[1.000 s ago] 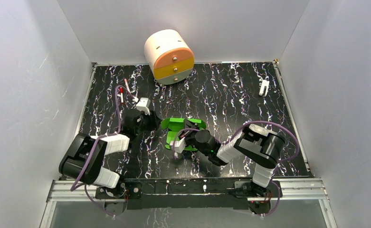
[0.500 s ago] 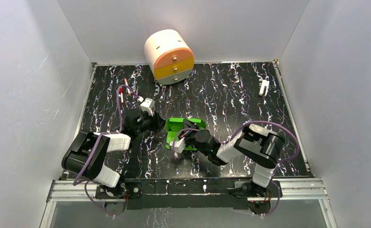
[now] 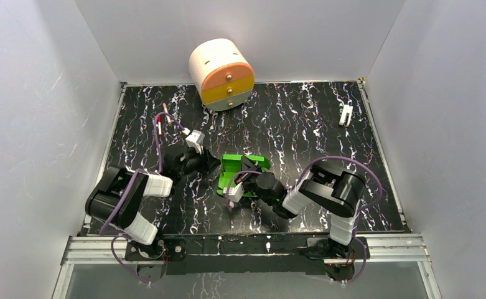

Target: Fold the paper box

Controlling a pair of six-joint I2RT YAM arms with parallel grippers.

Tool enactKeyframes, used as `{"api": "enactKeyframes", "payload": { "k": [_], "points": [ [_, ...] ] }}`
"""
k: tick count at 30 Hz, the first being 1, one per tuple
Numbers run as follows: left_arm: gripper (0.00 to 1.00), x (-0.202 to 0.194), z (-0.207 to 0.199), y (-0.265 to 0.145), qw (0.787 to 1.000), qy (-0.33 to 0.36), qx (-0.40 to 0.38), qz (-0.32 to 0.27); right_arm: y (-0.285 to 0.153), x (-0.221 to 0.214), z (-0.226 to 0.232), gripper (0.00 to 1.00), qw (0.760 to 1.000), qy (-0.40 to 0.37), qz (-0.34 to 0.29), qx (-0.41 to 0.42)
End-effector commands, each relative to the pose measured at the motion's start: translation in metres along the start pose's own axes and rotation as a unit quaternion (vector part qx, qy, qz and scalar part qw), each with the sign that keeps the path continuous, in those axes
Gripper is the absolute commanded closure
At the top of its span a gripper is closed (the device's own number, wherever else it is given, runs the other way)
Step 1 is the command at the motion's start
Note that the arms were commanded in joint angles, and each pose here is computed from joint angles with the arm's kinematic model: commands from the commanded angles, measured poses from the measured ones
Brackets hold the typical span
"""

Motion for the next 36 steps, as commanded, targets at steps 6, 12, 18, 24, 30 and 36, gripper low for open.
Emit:
{"api": "enactKeyframes", "payload": {
  "k": [6, 12, 18, 24, 30, 36],
  "points": [
    [0.66, 0.001, -0.008, 0.006, 0.999, 0.030, -0.038, -0.016, -0.004, 0.000, 0.011, 1.00, 1.000, -0.013, -0.004, 0.003],
    [0.66, 0.003, -0.014, 0.007, 0.997, 0.046, -0.060, -0.015, -0.004, 0.000, 0.014, 1.00, 1.000, -0.016, -0.003, 0.005],
    [0.66, 0.001, -0.018, 0.007, 0.996, 0.054, -0.068, -0.013, -0.003, 0.000, 0.013, 1.00, 1.000, -0.016, -0.002, 0.003],
    [0.66, 0.006, -0.022, 0.007, 0.995, 0.063, -0.077, -0.019, -0.002, 0.001, 0.010, 1.00, 1.000, -0.015, -0.005, 0.001],
    [0.65, 0.006, -0.025, 0.006, 0.994, 0.066, -0.088, -0.019, -0.002, 0.001, 0.012, 1.00, 1.000, -0.013, -0.005, 0.003],
    [0.63, 0.005, -0.028, 0.003, 0.992, 0.073, -0.101, -0.015, -0.003, 0.001, 0.012, 1.00, 1.000, -0.013, -0.005, 0.004]
  ]
}}
Point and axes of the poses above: each gripper's point midway between its finger pads, its own y axis out along the fingers, its own z axis along the line the jaws close on, x = y × z, the point moved 9 cm from there along -y, back along the fingers, and after that the axes turned 1 degree about y, right-handed, at the moved point
